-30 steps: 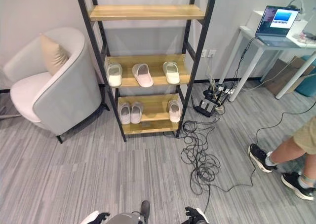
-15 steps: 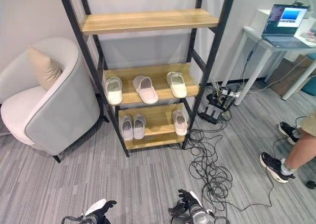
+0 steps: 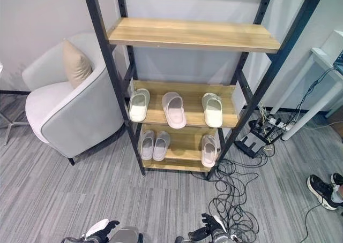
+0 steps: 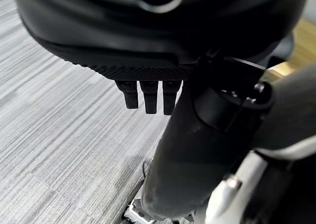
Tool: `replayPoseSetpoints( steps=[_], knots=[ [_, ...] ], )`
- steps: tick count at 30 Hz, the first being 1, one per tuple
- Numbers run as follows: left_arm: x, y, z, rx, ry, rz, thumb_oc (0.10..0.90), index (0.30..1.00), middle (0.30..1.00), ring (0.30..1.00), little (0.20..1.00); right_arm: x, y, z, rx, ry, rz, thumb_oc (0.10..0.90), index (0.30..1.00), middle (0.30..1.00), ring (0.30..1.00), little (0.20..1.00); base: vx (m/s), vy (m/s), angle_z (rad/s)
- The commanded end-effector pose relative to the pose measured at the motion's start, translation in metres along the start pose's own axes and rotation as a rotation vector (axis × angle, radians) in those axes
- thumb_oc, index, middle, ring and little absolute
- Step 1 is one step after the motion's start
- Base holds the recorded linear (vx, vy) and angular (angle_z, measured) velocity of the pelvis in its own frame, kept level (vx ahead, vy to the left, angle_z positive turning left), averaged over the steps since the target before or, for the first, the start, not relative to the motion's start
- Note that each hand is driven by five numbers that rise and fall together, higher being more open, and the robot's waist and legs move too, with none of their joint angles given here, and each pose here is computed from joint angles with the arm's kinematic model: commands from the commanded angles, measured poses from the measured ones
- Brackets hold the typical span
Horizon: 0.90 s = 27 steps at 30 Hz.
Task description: Arrange the slippers neatly on the shoe rack.
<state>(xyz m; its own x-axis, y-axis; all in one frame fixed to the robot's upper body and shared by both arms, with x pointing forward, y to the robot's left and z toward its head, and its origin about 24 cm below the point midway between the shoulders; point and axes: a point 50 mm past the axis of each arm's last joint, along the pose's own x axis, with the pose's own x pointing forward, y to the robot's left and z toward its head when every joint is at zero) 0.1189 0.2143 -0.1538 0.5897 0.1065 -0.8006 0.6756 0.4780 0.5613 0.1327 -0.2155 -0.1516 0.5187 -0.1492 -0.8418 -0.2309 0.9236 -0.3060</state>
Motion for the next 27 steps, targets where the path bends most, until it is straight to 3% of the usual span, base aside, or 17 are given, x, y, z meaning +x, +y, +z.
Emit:
replayPoseSetpoints(
  steps=[1,6,7,14,16,20,27],
  knots=[
    [0.004,0.005,0.046,-0.063,-0.18,0.051,0.8,0.9,0.9,0.9,0.9,0.001,-0.019,0.009,0.016,-0.059,-0.049,0.8,0.9,0.9,0.9,0.9,0.17,-0.094,0.32],
    [0.002,-0.006,0.032,-0.076,-0.113,0.011,0.8,0.9,0.9,0.9,0.9,-0.001,-0.016,-0.004,0.028,-0.009,-0.042,0.8,0.9,0.9,0.9,0.9,0.14,-0.072,-0.1],
    [-0.011,-0.032,-0.019,-0.682,0.22,-0.118,0.8,0.9,0.9,0.9,0.9,-0.025,0.014,-0.079,0.383,0.261,0.011,0.8,0.9,0.9,0.9,0.9,0.08,-0.016,0.0],
    [-0.003,-0.022,0.005,-0.602,0.097,-0.096,0.8,0.9,0.9,0.9,0.9,-0.027,0.007,-0.084,0.377,0.268,-0.033,0.8,0.9,0.9,0.9,0.9,-0.06,-0.075,-0.11],
    [0.004,0.002,0.042,-0.545,-0.112,-0.061,0.8,0.9,0.9,0.9,0.9,-0.023,-0.006,-0.072,0.474,0.196,-0.088,0.8,0.9,0.9,0.9,0.9,-0.06,-0.063,0.04],
    [-0.005,0.028,0.086,-0.383,-0.409,-0.037,0.8,0.9,0.9,0.9,0.9,-0.02,-0.019,-0.061,0.387,0.13,-0.118,0.8,0.9,0.9,0.9,0.9,0.09,-0.046,0.06],
    [-0.021,0.052,0.118,-0.199,-0.637,0.003,0.8,0.9,0.9,0.9,0.9,-0.009,-0.025,-0.029,0.236,0.046,-0.108,0.8,0.9,0.9,0.9,0.9,0.25,-0.038,-0.58]
  ],
)
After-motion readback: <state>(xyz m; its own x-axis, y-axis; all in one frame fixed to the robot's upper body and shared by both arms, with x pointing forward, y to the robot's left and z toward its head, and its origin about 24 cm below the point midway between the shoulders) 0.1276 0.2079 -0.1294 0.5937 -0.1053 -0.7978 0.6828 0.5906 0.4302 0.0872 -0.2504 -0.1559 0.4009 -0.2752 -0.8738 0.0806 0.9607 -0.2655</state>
